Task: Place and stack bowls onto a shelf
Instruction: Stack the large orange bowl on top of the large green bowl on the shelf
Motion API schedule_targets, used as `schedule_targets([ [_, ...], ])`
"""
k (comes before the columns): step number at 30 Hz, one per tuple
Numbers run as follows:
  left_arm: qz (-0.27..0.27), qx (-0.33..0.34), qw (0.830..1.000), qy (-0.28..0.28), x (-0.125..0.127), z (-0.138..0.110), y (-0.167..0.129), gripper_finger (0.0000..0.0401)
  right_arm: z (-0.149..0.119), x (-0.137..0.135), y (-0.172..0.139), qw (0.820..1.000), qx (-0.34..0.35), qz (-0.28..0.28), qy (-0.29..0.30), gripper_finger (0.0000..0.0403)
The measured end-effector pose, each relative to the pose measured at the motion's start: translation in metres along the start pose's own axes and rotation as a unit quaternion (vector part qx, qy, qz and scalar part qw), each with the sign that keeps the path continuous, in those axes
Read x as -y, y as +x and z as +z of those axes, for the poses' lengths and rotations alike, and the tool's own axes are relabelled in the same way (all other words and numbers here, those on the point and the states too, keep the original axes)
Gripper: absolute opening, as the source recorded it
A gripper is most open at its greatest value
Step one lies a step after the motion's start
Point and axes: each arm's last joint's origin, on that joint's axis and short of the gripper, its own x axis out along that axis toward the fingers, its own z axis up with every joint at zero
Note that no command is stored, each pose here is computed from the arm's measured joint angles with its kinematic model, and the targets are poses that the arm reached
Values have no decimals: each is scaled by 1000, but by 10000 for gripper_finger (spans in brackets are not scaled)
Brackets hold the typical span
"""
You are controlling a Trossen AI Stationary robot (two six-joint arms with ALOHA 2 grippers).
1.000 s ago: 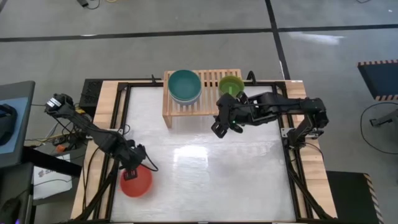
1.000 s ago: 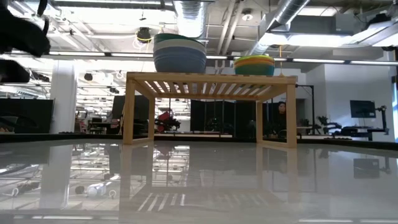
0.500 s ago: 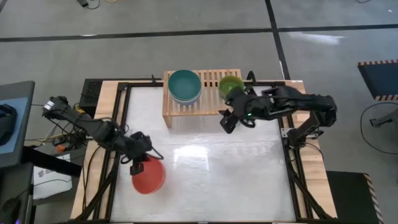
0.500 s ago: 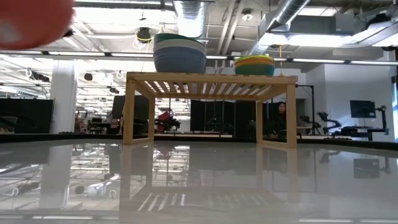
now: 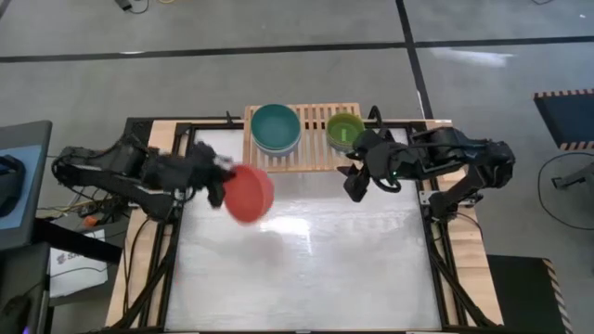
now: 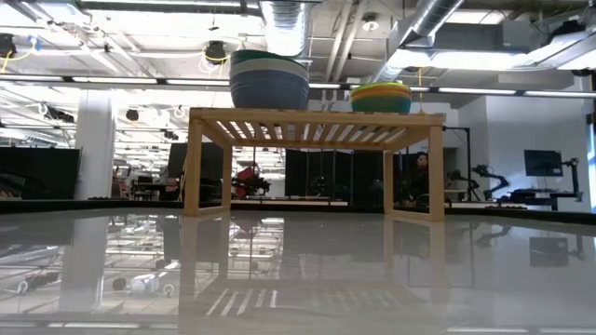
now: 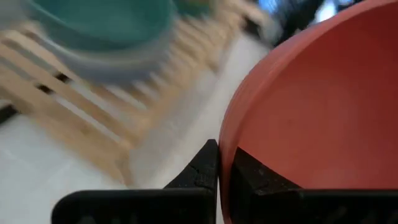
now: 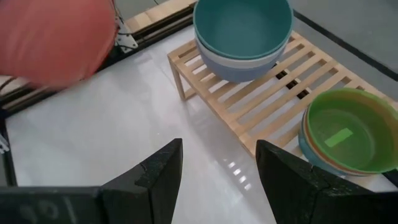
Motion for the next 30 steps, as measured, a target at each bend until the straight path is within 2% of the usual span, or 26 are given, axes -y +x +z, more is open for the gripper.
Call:
schedule_targets([
  [2, 26, 37, 998, -34, -4, 14, -5, 0, -2, -1, -1, 1000, -6, -2, 0, 228],
  [5, 53, 75, 994, -54, -7, 32, -11, 0, -4, -2, 0, 1000, -12, -7, 3, 228],
  [13, 109, 101, 987, -65, -5, 68, 8, 0, -11, -3, -4, 999, -8, -38, -10, 228],
  [16, 139, 91, 985, -46, -8, 82, 22, 0, -17, 0, -6, 998, -19, -66, -9, 228],
  [20, 168, 57, 983, -37, -25, 104, 36, 0, -22, 4, -8, 995, -35, -88, -7, 228],
  [26, 200, 15, 979, -41, -55, 132, 60, 0, -25, 2, -11, 995, -38, -89, -7, 228],
  [30, 204, -24, 977, -55, -79, 143, 77, 0, -25, 2, -11, 995, -39, -88, -12, 228],
])
